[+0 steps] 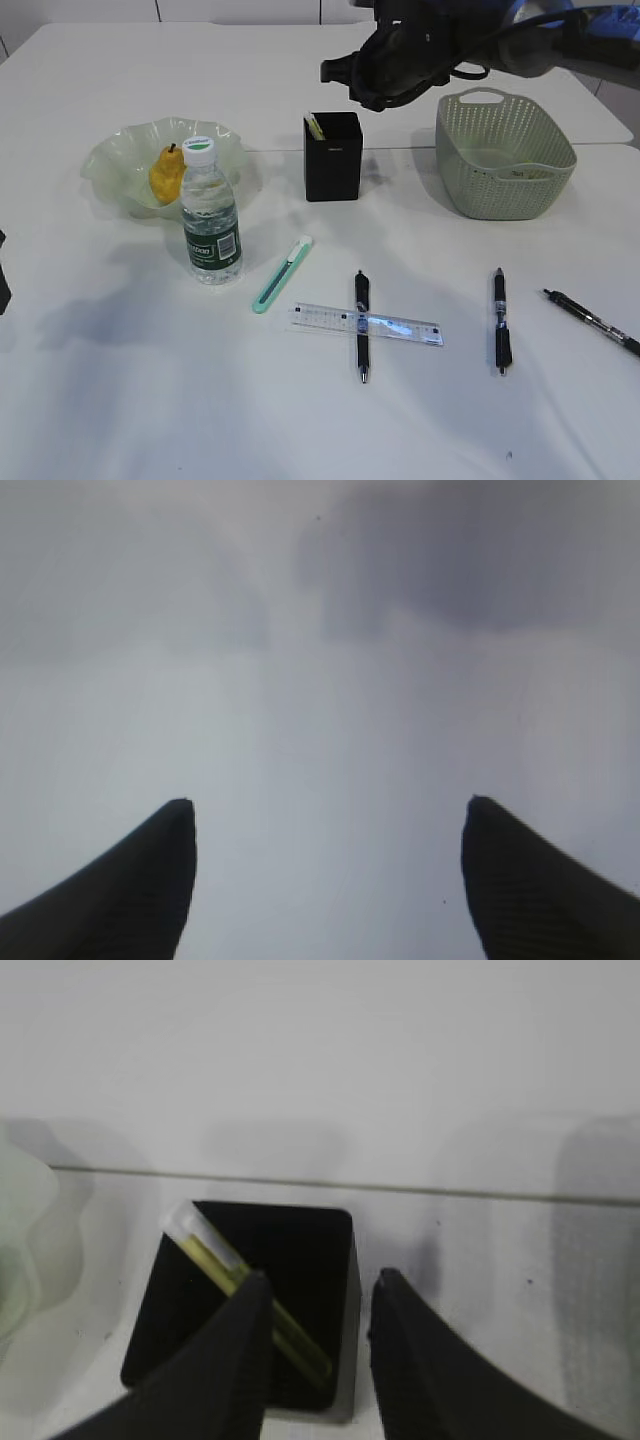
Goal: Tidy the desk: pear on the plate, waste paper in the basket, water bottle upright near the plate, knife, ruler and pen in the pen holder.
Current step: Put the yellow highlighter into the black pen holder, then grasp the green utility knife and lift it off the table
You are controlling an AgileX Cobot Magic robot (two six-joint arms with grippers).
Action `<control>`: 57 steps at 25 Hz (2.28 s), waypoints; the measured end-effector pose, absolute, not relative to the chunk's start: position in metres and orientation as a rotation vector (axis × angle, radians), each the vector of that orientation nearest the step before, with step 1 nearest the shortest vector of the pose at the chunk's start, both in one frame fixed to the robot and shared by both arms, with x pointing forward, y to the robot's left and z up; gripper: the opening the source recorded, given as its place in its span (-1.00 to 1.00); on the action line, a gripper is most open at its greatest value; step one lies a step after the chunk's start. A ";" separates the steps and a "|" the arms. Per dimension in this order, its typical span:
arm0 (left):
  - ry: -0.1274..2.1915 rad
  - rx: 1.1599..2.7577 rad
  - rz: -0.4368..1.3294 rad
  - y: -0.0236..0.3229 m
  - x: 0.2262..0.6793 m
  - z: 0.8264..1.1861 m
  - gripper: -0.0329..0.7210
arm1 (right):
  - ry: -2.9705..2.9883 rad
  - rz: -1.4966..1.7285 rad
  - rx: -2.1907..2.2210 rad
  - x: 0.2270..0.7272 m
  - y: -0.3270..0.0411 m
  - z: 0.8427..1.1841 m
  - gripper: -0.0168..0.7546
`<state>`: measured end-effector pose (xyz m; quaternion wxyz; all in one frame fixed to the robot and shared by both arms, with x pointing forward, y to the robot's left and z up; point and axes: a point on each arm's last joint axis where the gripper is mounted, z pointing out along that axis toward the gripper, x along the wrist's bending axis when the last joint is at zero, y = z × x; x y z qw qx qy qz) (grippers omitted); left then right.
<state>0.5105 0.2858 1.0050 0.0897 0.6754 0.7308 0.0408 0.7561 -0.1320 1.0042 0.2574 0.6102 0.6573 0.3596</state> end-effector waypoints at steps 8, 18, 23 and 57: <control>2.182 2.018 0.105 0.286 0.509 1.005 0.65 | 2.164 0.808 1.684 0.728 -0.125 1.015 -0.30; 2.168 2.022 0.116 0.286 0.509 1.006 0.65 | 2.318 0.569 1.787 0.695 -0.161 1.056 -0.30; 2.133 1.992 0.169 0.286 0.502 1.021 0.65 | 2.261 0.565 1.826 0.683 -0.188 1.082 -0.31; 2.080 1.950 0.237 0.287 0.482 1.051 0.47 | 2.388 0.462 1.825 0.583 -0.211 1.099 -0.32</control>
